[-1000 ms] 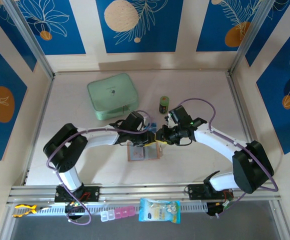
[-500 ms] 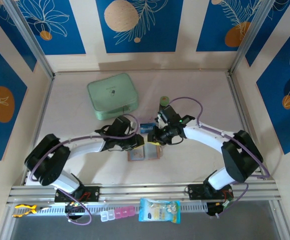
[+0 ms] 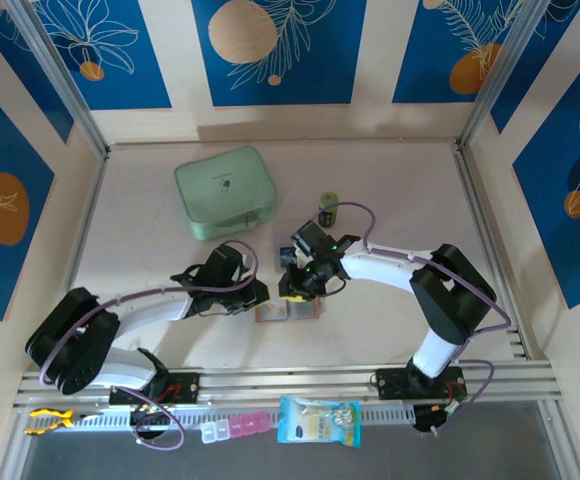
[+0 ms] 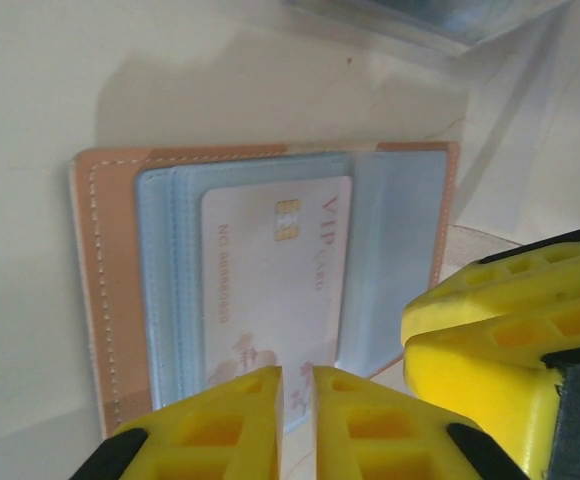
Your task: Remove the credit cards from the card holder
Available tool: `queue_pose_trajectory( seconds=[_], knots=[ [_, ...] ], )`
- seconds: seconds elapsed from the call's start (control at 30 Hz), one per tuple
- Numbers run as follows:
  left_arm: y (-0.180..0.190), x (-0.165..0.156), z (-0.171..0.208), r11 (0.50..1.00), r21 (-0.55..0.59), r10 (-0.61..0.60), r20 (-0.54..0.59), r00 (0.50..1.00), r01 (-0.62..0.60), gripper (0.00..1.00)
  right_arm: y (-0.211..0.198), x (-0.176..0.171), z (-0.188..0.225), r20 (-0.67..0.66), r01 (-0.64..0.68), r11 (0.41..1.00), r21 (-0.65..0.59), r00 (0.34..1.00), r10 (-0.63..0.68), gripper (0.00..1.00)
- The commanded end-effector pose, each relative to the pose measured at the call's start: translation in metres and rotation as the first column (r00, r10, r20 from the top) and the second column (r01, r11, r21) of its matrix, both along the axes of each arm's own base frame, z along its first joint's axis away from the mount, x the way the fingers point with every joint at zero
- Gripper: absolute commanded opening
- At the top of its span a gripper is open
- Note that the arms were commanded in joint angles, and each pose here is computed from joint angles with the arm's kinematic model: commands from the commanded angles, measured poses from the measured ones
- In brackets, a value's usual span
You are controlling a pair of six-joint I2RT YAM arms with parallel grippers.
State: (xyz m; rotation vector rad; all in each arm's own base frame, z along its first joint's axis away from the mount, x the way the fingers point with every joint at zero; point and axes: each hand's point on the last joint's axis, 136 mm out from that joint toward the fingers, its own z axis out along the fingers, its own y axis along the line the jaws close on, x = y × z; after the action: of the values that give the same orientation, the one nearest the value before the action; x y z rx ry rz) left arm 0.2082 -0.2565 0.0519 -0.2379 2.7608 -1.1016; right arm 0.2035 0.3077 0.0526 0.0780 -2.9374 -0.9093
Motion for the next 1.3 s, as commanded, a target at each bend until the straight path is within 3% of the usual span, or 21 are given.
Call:
queue_pose_trajectory(
  seconds=[0.0,0.4,1.27],
  knots=[
    [-0.003,0.002,-0.002,1.000,-0.025,0.001,-0.011,1.000,-0.001,0.12,0.008,0.003,0.002,-0.001,0.000,1.000,0.012,1.000,0.000,0.26],
    [0.008,-0.002,-0.019,0.997,0.072,-0.004,-0.047,0.999,0.007,0.09,0.014,0.002,-0.009,-0.027,-0.011,1.000,0.025,1.000,0.012,0.20],
    [0.007,-0.003,-0.023,0.997,0.079,-0.005,-0.062,0.998,0.010,0.09,-0.003,0.005,-0.023,0.014,-0.007,0.998,-0.067,1.000,0.008,0.18]
  ],
)
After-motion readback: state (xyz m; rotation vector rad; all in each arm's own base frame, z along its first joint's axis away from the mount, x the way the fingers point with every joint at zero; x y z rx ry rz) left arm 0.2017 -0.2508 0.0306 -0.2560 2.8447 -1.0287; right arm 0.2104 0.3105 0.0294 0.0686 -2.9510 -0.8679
